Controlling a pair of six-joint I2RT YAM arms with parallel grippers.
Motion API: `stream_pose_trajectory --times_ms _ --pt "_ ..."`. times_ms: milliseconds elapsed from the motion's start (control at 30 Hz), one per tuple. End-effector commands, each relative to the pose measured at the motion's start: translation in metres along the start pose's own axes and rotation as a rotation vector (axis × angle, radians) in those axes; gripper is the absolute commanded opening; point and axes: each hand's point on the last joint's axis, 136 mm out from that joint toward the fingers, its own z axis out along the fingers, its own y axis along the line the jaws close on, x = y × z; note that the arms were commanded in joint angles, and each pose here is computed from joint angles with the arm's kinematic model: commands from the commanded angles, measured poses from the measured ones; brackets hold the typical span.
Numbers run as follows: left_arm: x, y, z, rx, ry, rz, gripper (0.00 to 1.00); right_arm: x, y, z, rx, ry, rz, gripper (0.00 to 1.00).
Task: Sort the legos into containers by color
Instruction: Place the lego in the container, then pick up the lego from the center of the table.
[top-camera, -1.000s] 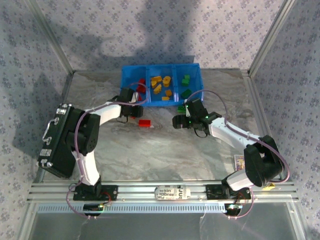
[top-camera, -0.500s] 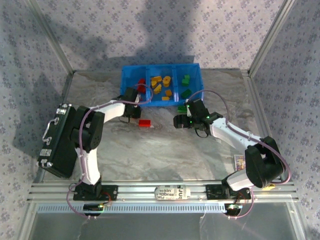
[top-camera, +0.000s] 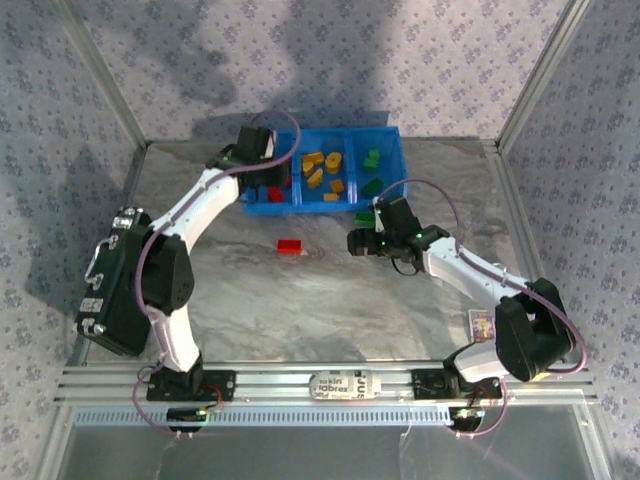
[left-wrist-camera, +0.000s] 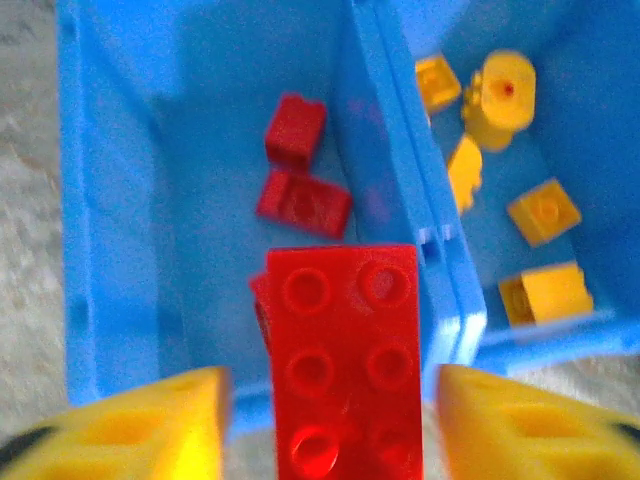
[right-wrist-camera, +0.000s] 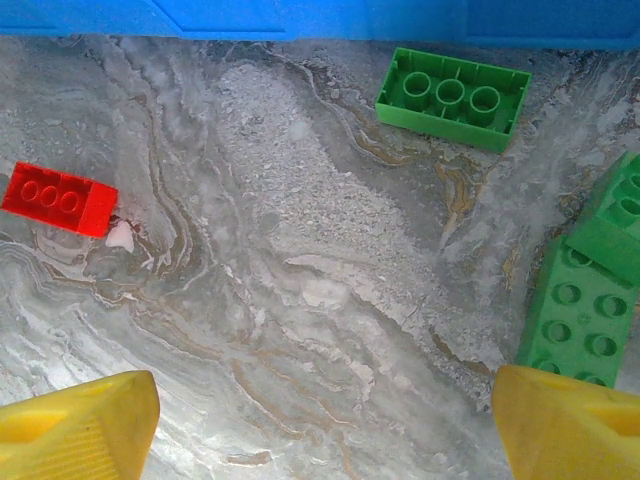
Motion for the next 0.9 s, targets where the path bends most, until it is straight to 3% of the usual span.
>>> stream_pose_trajectory --times_ms 0,67,233,367,467,667,700,733,867 --pt "0.037 0.005 0.015 -0.041 0.16 0.02 0.79 0.003 0.001 -0.016 -0.001 -0.02 0.008 0.88" --pt "0.055 0.0 0.015 -0.026 0.152 0.012 0.84 0.009 -0.006 -0.021 0.011 -0.024 0.012 0.88" --pt "0.105 -0.024 0.002 0.074 0.182 0.043 0.83 0.017 -0.024 -0.029 0.026 -0.027 0.037 0.89" --pt "0.151 -0.036 -0.004 0.087 0.275 0.133 0.83 0.016 -0.035 -0.031 0.021 -0.029 0.058 0.89" --pt "0.174 -0.035 -0.001 0.08 0.332 0.123 0.83 0.015 -0.037 -0.03 0.015 -0.033 0.069 0.89" --pt "0.189 -0.039 0.008 0.056 0.378 0.069 0.88 0.015 -0.036 -0.029 -0.002 -0.036 0.087 0.89" --pt "0.19 -0.038 0.011 0.041 0.382 0.063 0.89 0.015 -0.036 -0.029 0.0 -0.037 0.088 0.89" --pt "0.191 -0.038 0.014 0.034 0.386 0.056 0.98 0.016 -0.037 -0.029 0.004 -0.036 0.089 0.89" --pt "0.196 -0.049 0.023 0.052 0.414 0.046 1.0 0.019 -0.04 -0.031 0.013 -0.036 0.088 0.89"
